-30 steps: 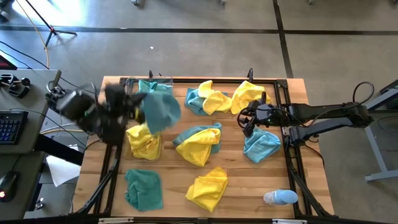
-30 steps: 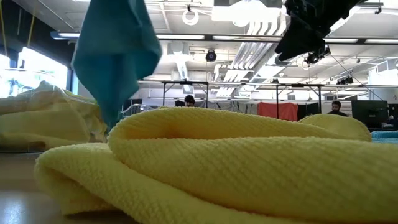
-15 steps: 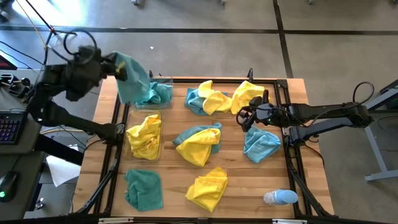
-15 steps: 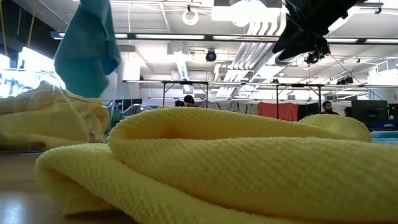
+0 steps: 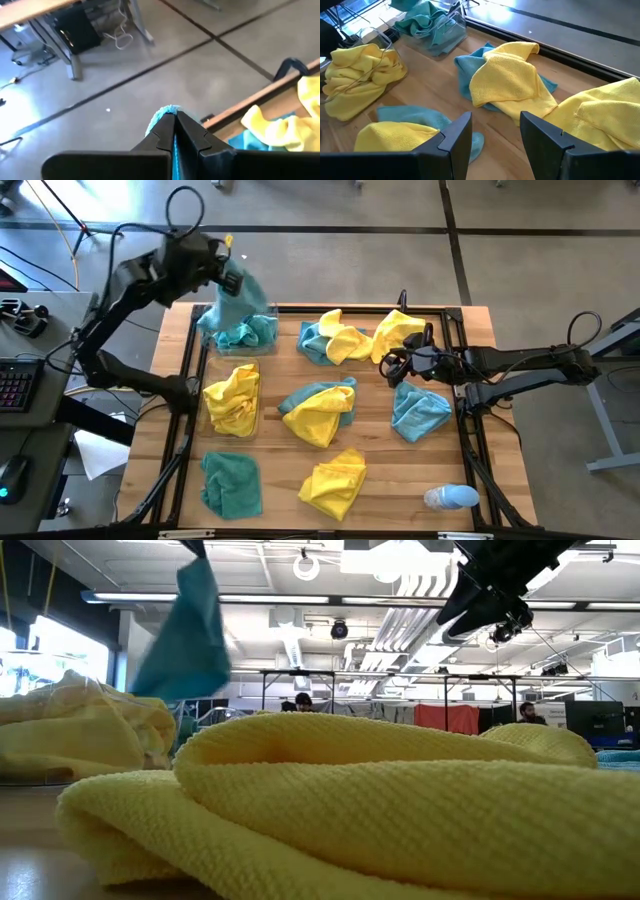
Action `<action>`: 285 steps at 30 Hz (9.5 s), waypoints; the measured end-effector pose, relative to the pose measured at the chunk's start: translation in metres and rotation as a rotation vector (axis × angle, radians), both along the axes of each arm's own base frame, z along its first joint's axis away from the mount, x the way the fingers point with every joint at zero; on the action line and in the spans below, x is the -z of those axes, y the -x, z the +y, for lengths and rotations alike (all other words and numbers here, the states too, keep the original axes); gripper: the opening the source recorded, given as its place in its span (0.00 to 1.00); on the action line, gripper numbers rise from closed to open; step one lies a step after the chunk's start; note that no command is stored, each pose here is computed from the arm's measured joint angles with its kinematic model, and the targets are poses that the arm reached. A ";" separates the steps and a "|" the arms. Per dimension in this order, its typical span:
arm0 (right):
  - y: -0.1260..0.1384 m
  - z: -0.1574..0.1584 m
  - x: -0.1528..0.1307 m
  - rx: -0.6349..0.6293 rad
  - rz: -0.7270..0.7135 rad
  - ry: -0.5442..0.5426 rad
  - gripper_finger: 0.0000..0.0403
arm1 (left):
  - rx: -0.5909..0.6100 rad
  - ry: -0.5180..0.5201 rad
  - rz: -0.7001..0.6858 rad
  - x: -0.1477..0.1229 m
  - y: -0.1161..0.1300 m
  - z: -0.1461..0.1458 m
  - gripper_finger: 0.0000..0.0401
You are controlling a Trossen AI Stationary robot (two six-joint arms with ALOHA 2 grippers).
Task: Sort microfiber towel by color & place in baskets
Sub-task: Put the blue microfiber cloth into the top transparent bin, then put the yellow microfiber cloth into the bottom transparent bin
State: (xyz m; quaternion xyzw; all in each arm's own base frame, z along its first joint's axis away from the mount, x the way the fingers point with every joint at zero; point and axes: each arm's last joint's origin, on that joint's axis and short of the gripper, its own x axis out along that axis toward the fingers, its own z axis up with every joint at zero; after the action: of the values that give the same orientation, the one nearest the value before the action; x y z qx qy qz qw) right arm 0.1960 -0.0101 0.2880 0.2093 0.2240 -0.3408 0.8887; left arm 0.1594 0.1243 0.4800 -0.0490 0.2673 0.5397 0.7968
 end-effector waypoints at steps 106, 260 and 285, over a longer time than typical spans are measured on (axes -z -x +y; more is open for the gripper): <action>0.003 0.000 0.004 0.042 0.001 -0.073 0.40 | -0.476 0.620 -0.135 0.247 0.004 0.051 0.20; -0.013 0.055 -0.012 -0.590 -0.062 0.159 0.00 | 1.030 0.215 -0.199 0.178 -0.284 -0.151 0.48; -0.016 0.057 -0.018 -0.611 -0.142 0.129 0.05 | 0.818 0.551 -0.103 0.202 -0.269 -0.162 0.09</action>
State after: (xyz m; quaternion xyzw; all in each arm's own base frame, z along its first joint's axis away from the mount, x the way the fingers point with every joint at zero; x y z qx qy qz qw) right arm 0.2117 0.0466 0.3063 0.0990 0.1917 -0.0563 0.9748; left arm 0.4282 -0.0381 0.2778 -0.1757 0.3576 0.0891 0.9129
